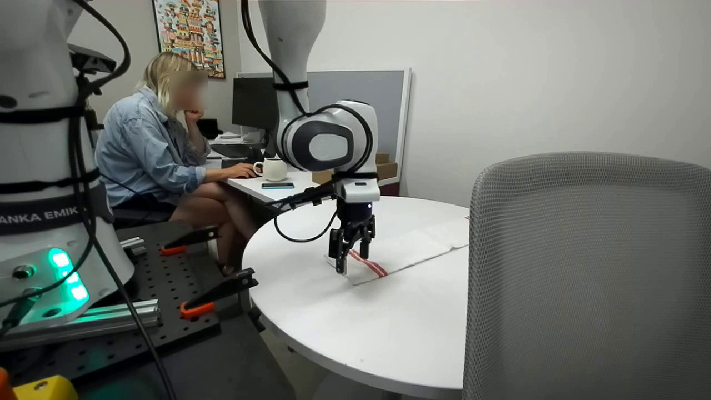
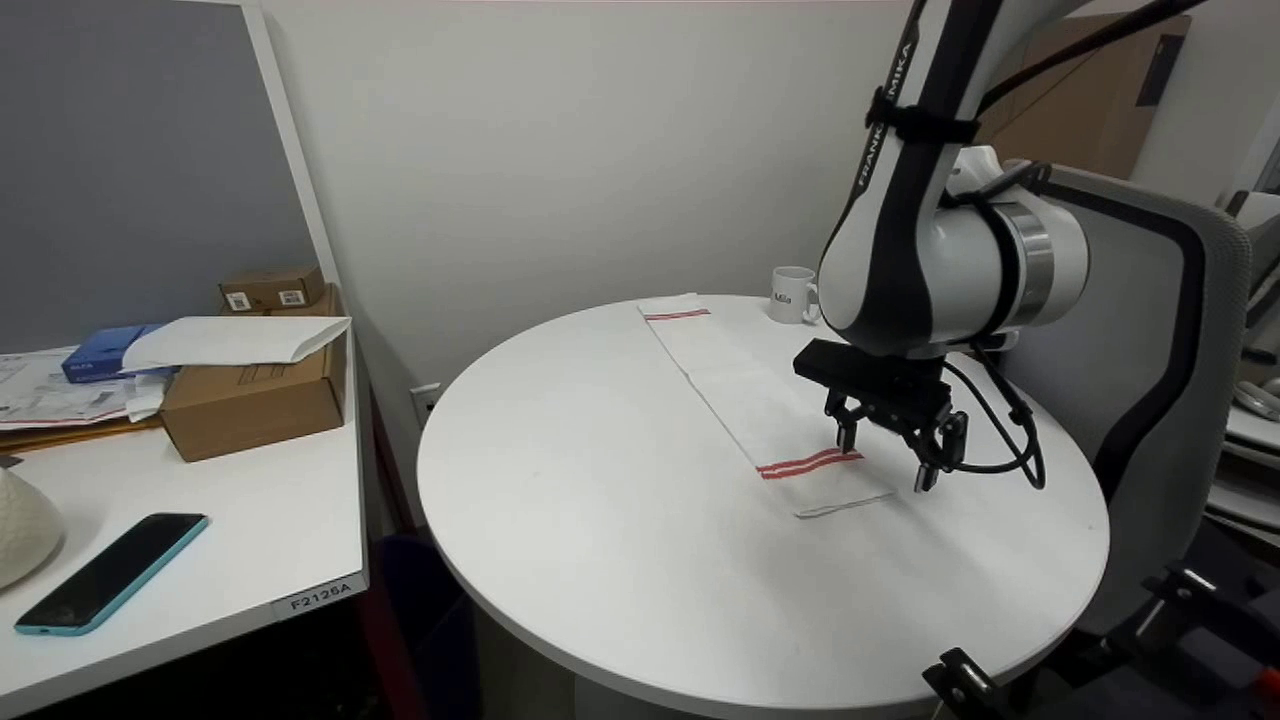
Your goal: Fold the towel three times over
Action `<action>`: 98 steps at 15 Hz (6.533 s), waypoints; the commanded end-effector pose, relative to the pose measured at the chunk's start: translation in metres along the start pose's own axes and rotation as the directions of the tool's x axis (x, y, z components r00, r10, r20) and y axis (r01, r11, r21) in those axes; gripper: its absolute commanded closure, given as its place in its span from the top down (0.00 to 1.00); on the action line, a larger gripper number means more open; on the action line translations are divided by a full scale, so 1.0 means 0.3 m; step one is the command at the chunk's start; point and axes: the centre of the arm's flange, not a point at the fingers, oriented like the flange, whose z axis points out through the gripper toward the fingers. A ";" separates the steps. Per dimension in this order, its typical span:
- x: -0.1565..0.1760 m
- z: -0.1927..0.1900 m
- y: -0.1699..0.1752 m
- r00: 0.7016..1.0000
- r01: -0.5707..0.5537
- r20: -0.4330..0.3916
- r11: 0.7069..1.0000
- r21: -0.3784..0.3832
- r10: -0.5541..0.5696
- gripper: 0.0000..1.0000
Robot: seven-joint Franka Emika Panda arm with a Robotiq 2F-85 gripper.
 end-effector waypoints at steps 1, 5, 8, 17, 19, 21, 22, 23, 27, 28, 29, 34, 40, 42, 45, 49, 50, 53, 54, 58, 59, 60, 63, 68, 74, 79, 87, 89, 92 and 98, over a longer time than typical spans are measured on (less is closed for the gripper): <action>-0.003 0.083 -0.029 1.000 0.006 0.001 1.000 0.016 -0.006 1.00; -0.019 0.137 -0.047 0.999 0.037 0.014 0.999 0.013 -0.037 0.94; -0.019 0.147 -0.052 0.998 0.061 0.008 0.998 0.025 -0.061 0.59; -0.011 0.000 -0.005 0.991 0.130 -0.035 0.988 0.081 -0.128 0.00; -0.005 -0.073 0.031 0.988 0.149 -0.047 0.984 0.095 -0.145 0.03; 0.007 -0.162 0.079 0.986 0.160 -0.062 0.981 0.105 -0.155 0.03; 0.014 -0.198 0.102 0.986 0.163 -0.064 0.981 0.110 -0.156 0.03; 0.026 -0.254 0.137 0.986 0.161 -0.071 0.981 0.112 -0.153 0.03; 0.054 -0.412 0.288 0.981 0.190 -0.061 0.970 0.150 -0.182 0.03; 0.055 -0.443 0.322 0.979 0.201 -0.059 0.966 0.160 -0.193 0.03; 0.047 -0.475 0.373 0.977 0.212 -0.053 0.963 0.168 -0.206 0.03; 0.092 -0.610 0.464 0.972 0.234 -0.027 0.950 0.207 -0.233 0.03; 0.217 -0.802 0.538 0.963 0.270 -0.086 0.931 0.244 -0.256 0.03; 0.282 -0.906 0.542 0.959 0.282 -0.105 0.922 0.264 -0.263 0.03; 0.326 -1.041 0.537 0.956 0.291 -0.135 0.912 0.288 -0.262 0.03; 0.358 -1.197 0.474 0.951 0.303 -0.159 0.898 0.320 -0.264 0.03; 0.374 -1.228 0.443 0.951 0.303 -0.167 0.897 0.323 -0.261 0.03; 0.465 -1.306 0.300 0.951 0.302 -0.177 0.890 0.343 -0.254 0.03; 0.494 -1.328 0.255 0.952 0.295 -0.183 0.889 0.351 -0.244 0.03; 0.636 -1.396 0.047 0.967 0.233 -0.185 0.899 0.372 -0.174 0.03; 0.677 -1.413 0.004 0.969 0.224 -0.186 0.902 0.369 -0.165 0.03; 0.711 -1.419 -0.046 0.970 0.216 -0.187 0.906 0.364 -0.156 0.03; 0.774 -1.405 -0.185 0.973 0.201 -0.184 0.913 0.354 -0.142 0.03; 0.778 -1.398 -0.361 0.964 0.250 -0.173 0.911 0.328 -0.202 0.03; 0.624 -1.430 -0.491 0.896 0.442 -0.176 0.853 0.278 -0.407 0.03; 0.427 -1.373 -0.572 0.806 0.591 -0.151 0.773 0.231 -0.572 0.03; 0.280 -0.996 -0.686 0.599 0.791 0.013 0.594 0.146 -0.801 0.03; 0.280 -0.902 -0.681 0.549 0.824 0.069 0.553 0.125 -0.833 0.03; 0.293 -0.825 -0.669 0.494 0.857 0.118 0.505 0.097 -0.861 0.03; 0.430 -0.861 -0.641 0.490 0.872 0.073 0.489 -0.026 -0.869 0.03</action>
